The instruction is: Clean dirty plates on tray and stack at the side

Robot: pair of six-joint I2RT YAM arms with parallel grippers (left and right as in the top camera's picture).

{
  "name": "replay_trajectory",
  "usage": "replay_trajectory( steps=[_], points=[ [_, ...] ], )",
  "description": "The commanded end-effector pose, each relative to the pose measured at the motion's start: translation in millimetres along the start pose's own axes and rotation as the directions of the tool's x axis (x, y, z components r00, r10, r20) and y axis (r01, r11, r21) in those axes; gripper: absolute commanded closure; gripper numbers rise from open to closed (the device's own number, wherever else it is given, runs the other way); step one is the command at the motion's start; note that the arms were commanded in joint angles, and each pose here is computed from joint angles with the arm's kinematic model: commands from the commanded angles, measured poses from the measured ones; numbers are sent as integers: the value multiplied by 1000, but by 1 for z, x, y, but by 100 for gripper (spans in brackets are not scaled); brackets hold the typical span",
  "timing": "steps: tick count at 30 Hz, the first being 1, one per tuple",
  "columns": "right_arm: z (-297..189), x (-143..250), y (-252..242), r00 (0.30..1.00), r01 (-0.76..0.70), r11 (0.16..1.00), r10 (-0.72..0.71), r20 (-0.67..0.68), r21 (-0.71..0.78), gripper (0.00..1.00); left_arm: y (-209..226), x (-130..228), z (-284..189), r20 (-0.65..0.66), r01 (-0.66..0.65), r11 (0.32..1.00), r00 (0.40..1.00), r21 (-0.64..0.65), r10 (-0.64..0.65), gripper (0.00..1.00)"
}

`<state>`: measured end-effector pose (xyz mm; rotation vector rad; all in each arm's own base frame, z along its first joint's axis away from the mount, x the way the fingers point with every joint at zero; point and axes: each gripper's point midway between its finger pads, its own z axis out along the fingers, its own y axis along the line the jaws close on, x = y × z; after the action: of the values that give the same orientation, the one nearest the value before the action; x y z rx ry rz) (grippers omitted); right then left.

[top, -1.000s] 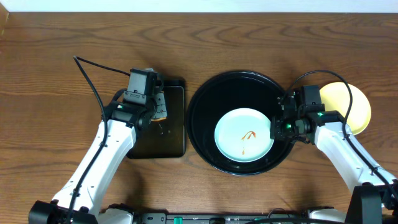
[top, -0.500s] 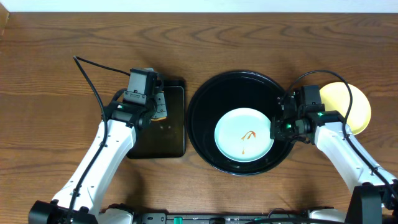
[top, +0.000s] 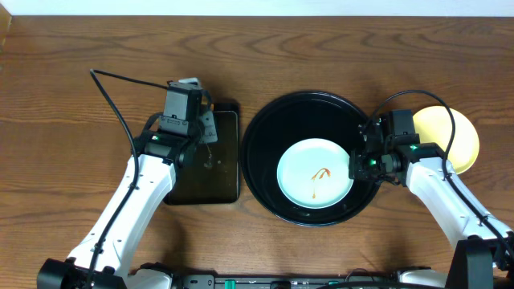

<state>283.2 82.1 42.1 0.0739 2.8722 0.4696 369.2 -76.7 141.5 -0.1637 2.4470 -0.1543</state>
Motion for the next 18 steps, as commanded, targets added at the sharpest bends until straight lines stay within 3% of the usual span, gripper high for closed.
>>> replay_trajectory(
  steps=[1,6,18],
  points=[
    [2,5,4,1000,13,1000,-13,-12,-7,99,-2,-14,-3,61,-5,1000,998,12,5,93],
    [2,5,4,1000,13,1000,-13,-13,-7,99,-6,-26,-4,107,-2,1000,994,29,-1,93],
    [2,3,4,1000,15,1000,-15,-7,-9,99,-10,-17,-3,68,47,997,996,56,-51,93]
  ],
)
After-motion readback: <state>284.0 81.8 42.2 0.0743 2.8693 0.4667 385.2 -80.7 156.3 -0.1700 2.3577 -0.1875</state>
